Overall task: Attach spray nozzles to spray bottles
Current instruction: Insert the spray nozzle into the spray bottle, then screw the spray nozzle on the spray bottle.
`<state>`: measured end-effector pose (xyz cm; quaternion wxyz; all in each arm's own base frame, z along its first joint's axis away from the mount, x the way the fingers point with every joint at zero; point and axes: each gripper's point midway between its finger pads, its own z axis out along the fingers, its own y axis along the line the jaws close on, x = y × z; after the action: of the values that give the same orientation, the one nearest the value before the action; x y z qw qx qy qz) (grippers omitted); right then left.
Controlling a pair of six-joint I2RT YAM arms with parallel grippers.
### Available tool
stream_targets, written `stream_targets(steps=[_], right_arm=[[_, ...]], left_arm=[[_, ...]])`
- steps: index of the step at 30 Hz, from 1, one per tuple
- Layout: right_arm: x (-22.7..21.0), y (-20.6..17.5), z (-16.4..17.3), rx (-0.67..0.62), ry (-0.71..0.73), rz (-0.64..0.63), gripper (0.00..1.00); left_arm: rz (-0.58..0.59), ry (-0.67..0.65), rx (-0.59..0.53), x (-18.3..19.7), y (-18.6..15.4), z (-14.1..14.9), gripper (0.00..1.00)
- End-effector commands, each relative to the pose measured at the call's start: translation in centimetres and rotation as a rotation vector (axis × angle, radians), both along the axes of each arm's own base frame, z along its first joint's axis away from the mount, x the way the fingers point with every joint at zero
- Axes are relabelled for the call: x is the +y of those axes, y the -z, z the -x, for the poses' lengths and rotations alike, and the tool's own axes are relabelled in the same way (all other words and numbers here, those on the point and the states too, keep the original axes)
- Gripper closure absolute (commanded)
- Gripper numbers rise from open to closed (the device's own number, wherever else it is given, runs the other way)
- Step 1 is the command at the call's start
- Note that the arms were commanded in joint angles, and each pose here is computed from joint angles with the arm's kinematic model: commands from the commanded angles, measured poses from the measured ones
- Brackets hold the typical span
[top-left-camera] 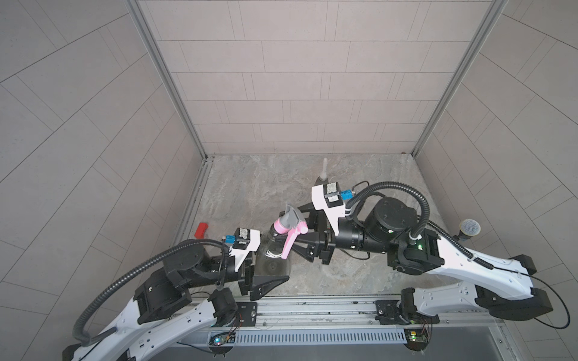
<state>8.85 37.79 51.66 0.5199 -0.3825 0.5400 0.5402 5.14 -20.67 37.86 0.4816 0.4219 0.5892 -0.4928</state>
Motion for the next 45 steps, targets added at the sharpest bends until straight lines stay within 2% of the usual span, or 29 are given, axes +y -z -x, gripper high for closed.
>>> stream_targets(steps=[1, 4, 7, 15, 22, 24, 28, 32, 45], right_arm=[[-1.4, 0.3, 0.3, -0.05, 0.026, 0.088, 0.35], [-1.8, 0.2, 0.4, -0.063, 0.026, 0.116, 0.28], [-2.1, -0.3, 0.2, -0.063, 0.047, 0.146, 0.29], [-1.7, 0.1, -0.6, -0.056, 0.08, 0.203, 0.47], [-1.7, 0.0, -0.1, -0.051, 0.049, 0.222, 0.48], [-1.6, 0.2, 0.1, -0.051, 0.037, 0.232, 0.46], [-1.6, 0.4, 0.5, -0.056, 0.019, 0.24, 0.34], [-1.3, 0.2, 2.0, -0.059, -0.074, 0.208, 0.32], [-0.4, 0.8, 2.1, -0.018, -0.092, 0.171, 0.64]], left_arm=[[0.005, 0.001, -0.042, 0.2, -0.5, 0.1, 1.0], [0.009, 0.014, -0.039, -0.1, -0.4, 0.2, 1.0], [0.004, 0.038, -0.031, -0.4, -0.1, 0.4, 1.0], [-0.001, 0.098, -0.027, -0.9, 0.0, 1.2, 1.0], [-0.021, 0.16, -0.017, -1.2, 0.5, 2.1, 1.0], [-0.024, 0.178, -0.014, -1.3, 0.5, 2.3, 1.0], [-0.02, 0.207, -0.012, -1.3, 0.5, 2.8, 1.0], [-0.008, 0.232, -0.005, -1.3, 0.3, 3.2, 1.0], [0.001, 0.174, -0.007, -1.6, 0.2, 2.1, 1.0]])
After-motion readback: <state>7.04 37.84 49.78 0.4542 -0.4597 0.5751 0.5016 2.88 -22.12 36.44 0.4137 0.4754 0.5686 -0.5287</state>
